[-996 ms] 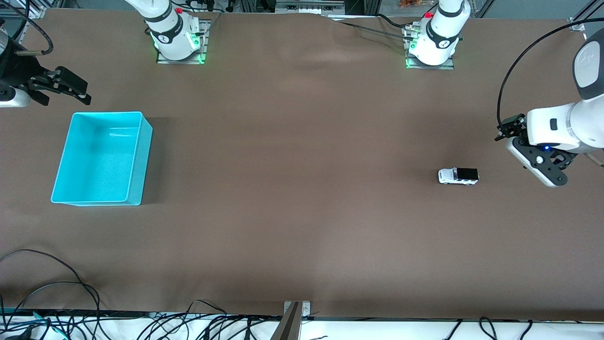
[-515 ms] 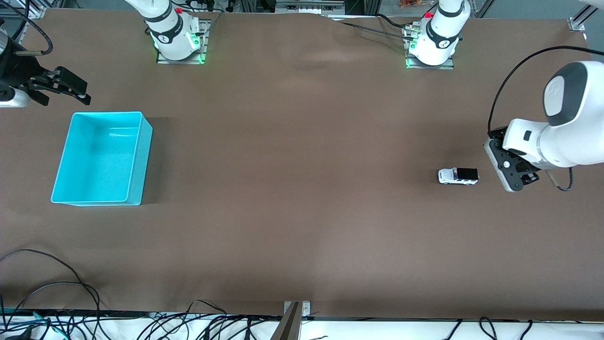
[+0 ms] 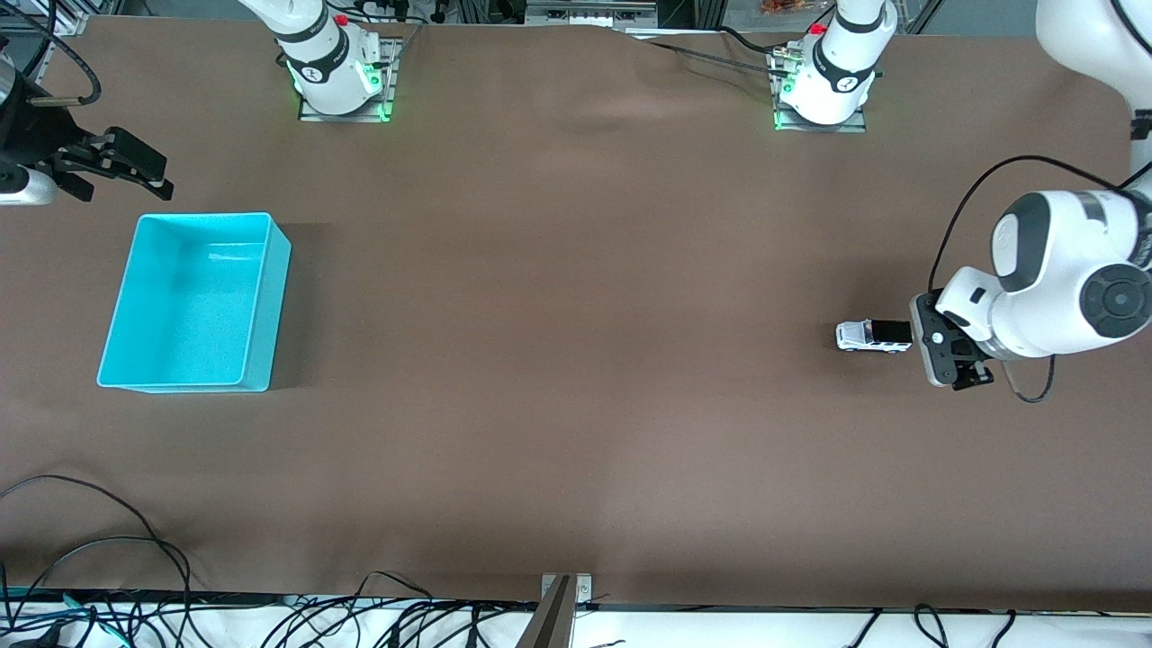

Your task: Wind and store white jeep toy

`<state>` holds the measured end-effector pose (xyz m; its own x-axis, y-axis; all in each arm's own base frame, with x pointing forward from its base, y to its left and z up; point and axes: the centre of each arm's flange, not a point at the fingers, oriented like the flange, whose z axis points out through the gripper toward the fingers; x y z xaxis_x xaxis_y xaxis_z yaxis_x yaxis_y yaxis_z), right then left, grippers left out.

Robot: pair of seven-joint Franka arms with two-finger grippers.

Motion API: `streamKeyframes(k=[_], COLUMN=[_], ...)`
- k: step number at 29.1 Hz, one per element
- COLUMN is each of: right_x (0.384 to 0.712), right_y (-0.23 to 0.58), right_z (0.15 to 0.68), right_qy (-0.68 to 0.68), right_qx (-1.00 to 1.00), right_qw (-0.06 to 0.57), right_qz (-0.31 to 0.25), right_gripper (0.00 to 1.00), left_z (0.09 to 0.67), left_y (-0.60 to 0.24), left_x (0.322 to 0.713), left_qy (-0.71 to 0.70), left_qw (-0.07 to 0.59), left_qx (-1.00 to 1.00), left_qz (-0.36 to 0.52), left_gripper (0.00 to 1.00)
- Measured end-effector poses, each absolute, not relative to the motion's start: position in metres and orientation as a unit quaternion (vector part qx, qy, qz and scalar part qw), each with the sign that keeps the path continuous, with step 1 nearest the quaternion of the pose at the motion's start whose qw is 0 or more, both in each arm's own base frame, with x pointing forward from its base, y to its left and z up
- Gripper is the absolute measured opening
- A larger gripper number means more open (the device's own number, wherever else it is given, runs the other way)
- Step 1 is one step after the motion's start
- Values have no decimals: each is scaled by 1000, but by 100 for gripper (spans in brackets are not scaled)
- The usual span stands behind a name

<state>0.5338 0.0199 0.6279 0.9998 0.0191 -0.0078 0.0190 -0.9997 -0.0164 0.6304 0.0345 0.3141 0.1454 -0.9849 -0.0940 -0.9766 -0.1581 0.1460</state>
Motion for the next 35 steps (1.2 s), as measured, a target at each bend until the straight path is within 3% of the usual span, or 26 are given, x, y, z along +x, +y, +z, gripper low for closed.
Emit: streamKeyframes(k=[8, 35], right_x=[534, 534], right_y=[20, 19], right_z=[628, 628], right_qy=[-9, -9], right_qx=[-1000, -1000], right_qw=[8, 8], right_qz=[4, 4], right_gripper=[100, 100], left_z=[259, 201], left_y=[25, 29], left_x=[603, 563], left_qy=[-666, -730], left_qw=[37, 33], left_qx=[740, 680], left_qz=[-86, -60], left_gripper=[100, 100])
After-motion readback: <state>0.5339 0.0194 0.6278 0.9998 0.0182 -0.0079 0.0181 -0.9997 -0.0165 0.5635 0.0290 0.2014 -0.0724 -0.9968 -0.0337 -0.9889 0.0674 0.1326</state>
